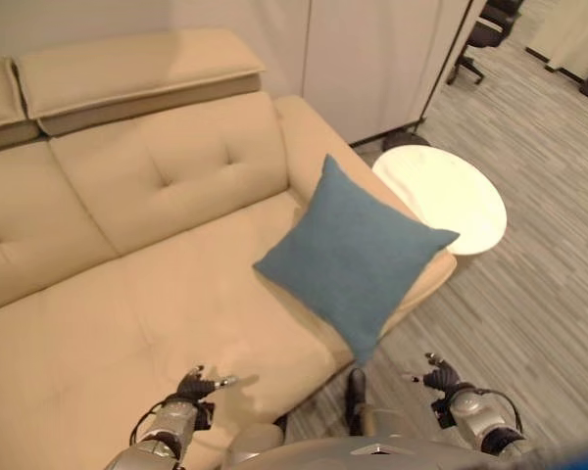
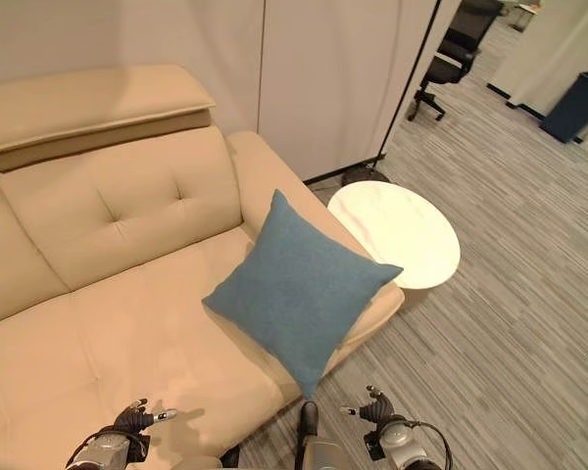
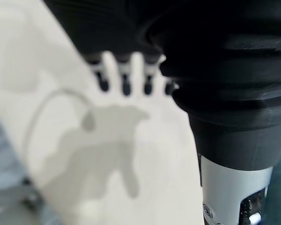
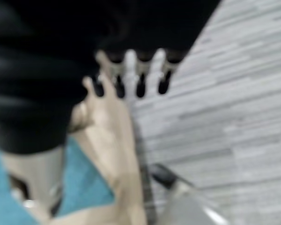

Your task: Pick up all the scattered cushions and arrange them neatly on the sofa.

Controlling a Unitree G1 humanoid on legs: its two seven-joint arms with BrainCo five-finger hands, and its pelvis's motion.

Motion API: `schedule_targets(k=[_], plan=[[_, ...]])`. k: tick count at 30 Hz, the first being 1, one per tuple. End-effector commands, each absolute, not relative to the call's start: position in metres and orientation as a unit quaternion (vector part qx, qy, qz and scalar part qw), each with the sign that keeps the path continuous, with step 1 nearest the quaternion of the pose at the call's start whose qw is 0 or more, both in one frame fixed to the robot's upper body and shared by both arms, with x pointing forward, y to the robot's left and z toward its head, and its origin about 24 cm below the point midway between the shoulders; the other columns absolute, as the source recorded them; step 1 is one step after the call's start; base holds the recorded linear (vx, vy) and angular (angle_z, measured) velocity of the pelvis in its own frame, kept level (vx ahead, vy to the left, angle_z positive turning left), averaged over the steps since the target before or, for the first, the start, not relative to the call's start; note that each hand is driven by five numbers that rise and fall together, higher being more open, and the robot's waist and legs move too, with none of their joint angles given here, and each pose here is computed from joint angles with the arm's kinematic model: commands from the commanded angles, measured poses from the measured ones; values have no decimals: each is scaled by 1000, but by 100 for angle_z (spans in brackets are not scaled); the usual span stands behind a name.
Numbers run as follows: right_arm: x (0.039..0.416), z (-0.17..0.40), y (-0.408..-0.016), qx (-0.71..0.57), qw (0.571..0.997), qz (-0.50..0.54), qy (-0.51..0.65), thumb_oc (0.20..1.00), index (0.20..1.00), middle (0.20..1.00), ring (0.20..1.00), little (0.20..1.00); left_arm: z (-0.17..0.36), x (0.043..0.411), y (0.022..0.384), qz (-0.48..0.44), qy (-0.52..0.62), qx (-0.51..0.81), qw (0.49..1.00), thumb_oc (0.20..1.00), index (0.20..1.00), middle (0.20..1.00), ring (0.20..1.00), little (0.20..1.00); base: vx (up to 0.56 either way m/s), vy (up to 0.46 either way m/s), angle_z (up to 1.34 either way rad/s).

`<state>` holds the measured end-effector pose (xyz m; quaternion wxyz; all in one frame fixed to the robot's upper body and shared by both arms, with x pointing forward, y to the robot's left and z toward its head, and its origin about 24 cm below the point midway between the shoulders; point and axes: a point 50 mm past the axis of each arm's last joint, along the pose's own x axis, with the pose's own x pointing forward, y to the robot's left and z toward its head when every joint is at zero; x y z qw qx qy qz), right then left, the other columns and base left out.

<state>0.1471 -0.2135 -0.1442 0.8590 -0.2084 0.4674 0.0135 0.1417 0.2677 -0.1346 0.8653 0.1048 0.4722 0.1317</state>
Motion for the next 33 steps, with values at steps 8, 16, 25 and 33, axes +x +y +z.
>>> schedule_targets(k=[8, 16, 25, 33], plan=[[198, -81, -248, -235, 928, -60, 281, 1000, 1000, 1000, 1000, 1000, -44, 222, 301, 241, 192, 64, 949, 1000, 1000, 1000, 1000, 1000, -16, -47, -1], [234, -45, -231, -196, 962, -49, 184, 1000, 1000, 1000, 1000, 1000, 10, 277, 295, 251, 82, 77, 961, 1000, 1000, 1000, 1000, 1000, -126, 68, -15], [292, 24, -195, -171, 985, -8, 25, 1000, 1000, 1000, 1000, 1000, 90, 348, 289, 250, 2, 164, 954, 1000, 1000, 1000, 1000, 1000, -130, 55, -17], [307, 63, -185, -176, 983, 3, -58, 1000, 1000, 1000, 1000, 1000, 157, 361, 324, 319, -52, 227, 919, 1000, 1000, 1000, 1000, 1000, -3, 41, -11]])
